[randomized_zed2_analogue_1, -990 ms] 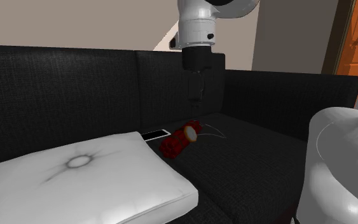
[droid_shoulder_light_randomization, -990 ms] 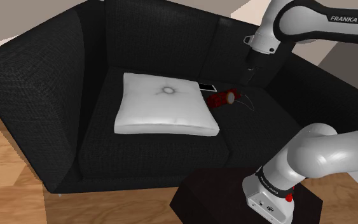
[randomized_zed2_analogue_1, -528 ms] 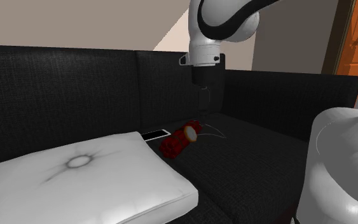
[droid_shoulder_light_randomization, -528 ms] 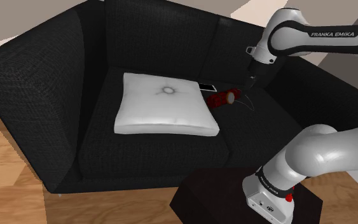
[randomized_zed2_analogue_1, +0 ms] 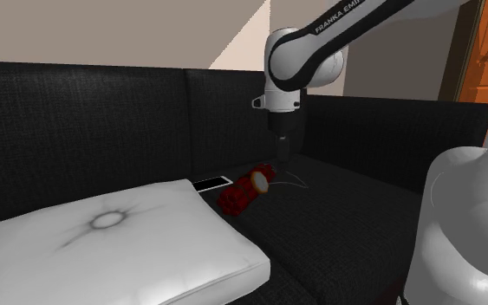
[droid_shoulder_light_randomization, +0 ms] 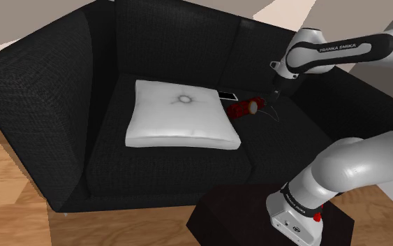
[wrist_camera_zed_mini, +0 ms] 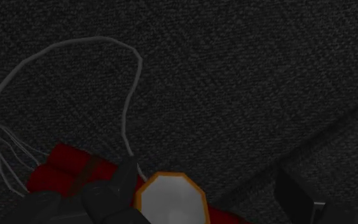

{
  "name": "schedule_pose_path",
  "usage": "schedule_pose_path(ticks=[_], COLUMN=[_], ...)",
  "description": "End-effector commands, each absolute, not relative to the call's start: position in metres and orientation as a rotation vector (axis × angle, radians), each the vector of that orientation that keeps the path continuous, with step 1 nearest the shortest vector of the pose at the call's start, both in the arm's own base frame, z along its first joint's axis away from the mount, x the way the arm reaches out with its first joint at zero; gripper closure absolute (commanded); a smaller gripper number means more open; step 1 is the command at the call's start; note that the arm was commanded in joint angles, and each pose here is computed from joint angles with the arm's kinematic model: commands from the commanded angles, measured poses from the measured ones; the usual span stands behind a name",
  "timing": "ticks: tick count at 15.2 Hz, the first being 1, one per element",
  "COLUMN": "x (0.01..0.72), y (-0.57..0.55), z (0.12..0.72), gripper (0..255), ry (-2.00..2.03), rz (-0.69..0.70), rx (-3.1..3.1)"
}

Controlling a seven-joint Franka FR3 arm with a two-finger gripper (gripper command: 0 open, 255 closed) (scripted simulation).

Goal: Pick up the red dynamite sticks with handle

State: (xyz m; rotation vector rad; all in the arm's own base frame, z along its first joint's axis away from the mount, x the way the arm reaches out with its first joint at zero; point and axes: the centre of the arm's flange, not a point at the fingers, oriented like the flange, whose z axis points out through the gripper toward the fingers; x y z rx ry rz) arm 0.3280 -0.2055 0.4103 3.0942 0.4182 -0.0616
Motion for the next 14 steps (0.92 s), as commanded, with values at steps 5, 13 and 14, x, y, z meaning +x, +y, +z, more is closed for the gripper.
schedule_pose_path(ticks=[5, 13, 14], x=[0.334, 0.335, 0.335], y=[-0.273, -0.275, -0.275], z=[0.372, 0.331, 0.331], gripper=[0, 0, 0], ry=[0.466, 0.467, 0.467], rz=[-0.048, -0.047, -0.047], rx=[3.062, 3.062, 3.062])
